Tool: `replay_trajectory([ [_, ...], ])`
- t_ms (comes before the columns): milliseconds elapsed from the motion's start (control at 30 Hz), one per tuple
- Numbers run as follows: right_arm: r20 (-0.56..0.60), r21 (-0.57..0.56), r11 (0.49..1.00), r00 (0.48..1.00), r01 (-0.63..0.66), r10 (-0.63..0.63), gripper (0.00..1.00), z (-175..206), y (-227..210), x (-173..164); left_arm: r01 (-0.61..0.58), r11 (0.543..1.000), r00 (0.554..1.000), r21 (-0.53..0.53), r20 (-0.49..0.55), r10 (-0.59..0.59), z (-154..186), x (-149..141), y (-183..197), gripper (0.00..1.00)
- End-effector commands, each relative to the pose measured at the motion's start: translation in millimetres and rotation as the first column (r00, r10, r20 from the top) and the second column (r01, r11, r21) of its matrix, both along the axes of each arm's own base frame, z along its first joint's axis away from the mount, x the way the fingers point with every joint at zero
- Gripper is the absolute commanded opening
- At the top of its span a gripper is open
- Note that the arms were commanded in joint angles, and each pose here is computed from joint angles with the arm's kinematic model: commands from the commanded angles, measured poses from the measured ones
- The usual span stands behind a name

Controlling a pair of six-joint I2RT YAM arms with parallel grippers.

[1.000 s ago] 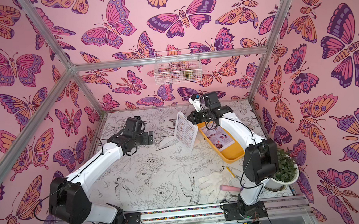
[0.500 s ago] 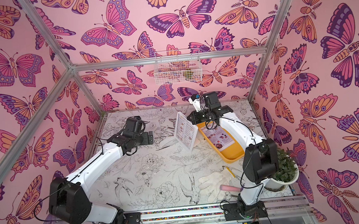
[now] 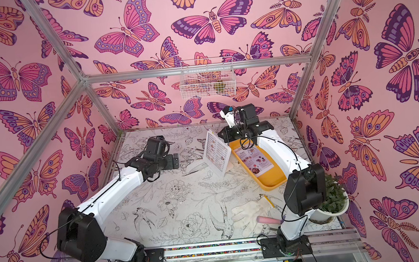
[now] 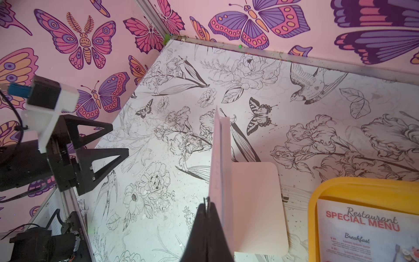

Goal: Replace the menus in the menu holders
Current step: Take out the menu from the menu holder.

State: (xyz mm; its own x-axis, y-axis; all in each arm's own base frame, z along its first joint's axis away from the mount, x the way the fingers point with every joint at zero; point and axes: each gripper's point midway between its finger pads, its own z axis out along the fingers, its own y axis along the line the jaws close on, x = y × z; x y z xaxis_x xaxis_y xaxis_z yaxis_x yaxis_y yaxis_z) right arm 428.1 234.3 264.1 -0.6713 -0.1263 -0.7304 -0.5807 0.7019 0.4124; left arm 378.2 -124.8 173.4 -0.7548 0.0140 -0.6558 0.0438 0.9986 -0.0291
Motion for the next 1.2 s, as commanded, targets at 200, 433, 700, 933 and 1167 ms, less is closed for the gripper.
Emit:
replay_trajectory([
  [200,0.202,0.106,0.994,0.979,-0.013,-0.009,0.00,101,-8,-25,-0.049,0.998,0.999,0.038,0.017,0.049,10,1,17,1.00],
  [433,0.384,0.176,0.981,0.923,-0.077,0.004,0.00,195,-16,-71,-0.098,0.995,0.995,0.030,0.039,0.096,20,5,38,1.00],
  [700,0.339,0.241,0.901,0.901,-0.361,0.270,0.00,171,69,-152,-0.323,0.944,0.946,0.067,0.040,0.321,34,6,110,1.00],
  [933,0.183,0.204,0.720,0.749,-0.663,0.637,0.00,94,194,-262,-0.452,0.886,0.892,0.103,0.059,0.449,49,0,158,1.00],
  [1167,0.099,0.197,0.680,0.705,-0.706,0.703,0.00,53,230,-271,-0.505,0.857,0.863,0.101,0.033,0.505,39,-13,180,1.00],
])
